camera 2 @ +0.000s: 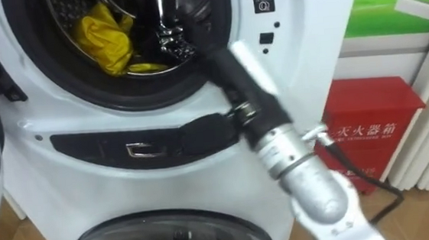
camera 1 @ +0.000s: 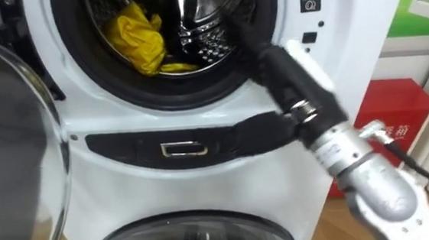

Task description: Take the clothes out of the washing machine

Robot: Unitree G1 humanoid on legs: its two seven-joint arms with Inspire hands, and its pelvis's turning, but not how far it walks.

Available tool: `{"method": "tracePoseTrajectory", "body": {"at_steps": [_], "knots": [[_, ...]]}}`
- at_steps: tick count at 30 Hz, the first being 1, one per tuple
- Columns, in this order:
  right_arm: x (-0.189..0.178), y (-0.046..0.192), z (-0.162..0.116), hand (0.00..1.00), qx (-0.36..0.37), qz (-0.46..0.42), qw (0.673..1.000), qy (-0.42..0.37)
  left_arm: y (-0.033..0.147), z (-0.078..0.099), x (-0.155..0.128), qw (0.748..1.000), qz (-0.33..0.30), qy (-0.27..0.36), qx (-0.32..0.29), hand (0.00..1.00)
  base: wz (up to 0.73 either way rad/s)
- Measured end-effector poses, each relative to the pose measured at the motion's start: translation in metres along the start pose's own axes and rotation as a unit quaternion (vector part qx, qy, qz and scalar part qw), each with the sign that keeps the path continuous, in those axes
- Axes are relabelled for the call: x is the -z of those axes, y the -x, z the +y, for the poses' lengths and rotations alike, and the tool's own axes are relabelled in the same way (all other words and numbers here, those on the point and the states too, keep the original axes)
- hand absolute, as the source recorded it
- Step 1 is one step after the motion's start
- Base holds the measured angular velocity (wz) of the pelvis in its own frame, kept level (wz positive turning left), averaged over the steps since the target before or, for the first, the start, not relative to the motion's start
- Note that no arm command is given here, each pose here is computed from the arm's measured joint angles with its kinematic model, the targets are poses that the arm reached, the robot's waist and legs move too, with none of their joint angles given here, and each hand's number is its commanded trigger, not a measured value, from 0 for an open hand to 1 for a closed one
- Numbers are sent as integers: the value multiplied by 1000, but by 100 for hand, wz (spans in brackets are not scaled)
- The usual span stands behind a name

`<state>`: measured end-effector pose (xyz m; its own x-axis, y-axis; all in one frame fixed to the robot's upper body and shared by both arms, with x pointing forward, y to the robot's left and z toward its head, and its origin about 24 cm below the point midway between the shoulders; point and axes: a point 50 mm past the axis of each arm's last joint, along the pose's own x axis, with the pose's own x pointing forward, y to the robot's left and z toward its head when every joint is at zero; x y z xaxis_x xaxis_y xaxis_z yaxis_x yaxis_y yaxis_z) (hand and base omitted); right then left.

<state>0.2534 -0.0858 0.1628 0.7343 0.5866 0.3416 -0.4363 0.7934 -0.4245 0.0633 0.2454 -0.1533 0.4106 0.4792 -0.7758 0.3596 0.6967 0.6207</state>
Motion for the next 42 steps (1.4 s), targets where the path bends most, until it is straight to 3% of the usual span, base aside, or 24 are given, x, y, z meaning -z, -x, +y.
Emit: {"method": "tracePoseTrajectory", "body": {"at_steps": [9,23,35,42], "knots": [[-13,-4,29,0,-90,-31,995,-16,-1,1,-3,1000,-8,1,1,0,6],[-22,-4,28,0,-92,-48,995,6,-1,0,-2,1000,-11,1,0,0,2],[-24,6,-30,0,70,-42,995,55,-2,0,8,1000,12,19,2,0,2],[-34,-9,-53,0,123,-61,984,109,-3,4,14,999,35,34,-6,0,6]]}}
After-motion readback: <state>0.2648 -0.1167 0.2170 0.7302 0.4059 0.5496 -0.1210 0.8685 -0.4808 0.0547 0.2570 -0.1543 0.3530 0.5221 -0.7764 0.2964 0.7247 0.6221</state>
